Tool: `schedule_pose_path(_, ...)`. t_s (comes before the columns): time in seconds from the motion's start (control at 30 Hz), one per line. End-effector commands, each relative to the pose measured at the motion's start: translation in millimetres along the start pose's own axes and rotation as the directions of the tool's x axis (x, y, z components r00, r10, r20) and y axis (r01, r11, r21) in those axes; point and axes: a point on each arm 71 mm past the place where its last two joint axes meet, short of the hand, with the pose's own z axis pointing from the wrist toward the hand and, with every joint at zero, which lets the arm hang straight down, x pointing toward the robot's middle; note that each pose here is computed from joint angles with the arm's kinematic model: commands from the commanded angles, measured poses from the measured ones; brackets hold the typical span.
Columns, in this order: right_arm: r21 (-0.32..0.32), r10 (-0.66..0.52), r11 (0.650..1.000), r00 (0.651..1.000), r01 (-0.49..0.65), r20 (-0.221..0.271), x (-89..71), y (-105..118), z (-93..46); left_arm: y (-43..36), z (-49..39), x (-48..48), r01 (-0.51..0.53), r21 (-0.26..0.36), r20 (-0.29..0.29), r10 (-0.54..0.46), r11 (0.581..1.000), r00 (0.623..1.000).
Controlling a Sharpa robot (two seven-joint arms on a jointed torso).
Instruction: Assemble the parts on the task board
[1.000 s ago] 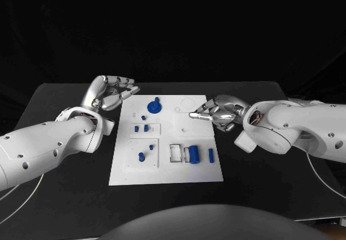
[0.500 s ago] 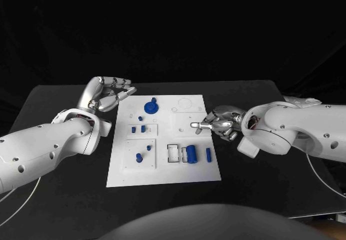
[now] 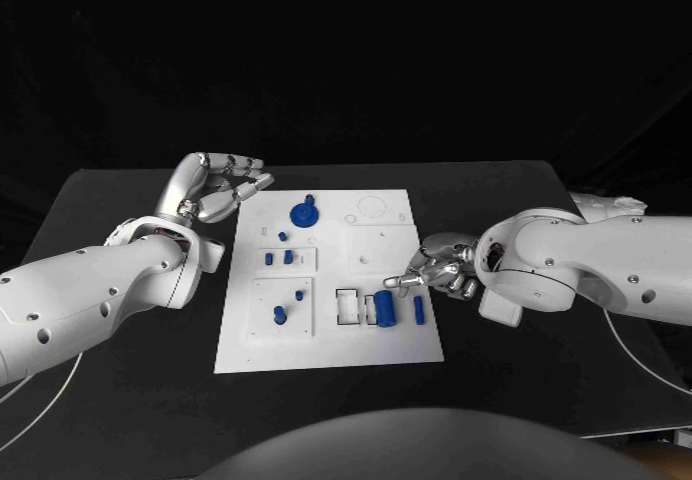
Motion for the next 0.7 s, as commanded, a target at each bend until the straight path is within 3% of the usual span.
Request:
schedule_pose_path(0.03,0.067,-0.096,0.993,0.994,0.100,-0.055,5.3,-3.1,1.6,-1.7,-0.5,0.6,0.012,0.012,-0.010,-0.012,1.000,1.000)
schedule_pose_path(0.7,0.104,-0.171,0.978,0.980,0.182,-0.102,17.4,4.3,17.0,1.0,-2.8,-4.8,0.004,0.007,0.001,-0.004,1.000,1.000)
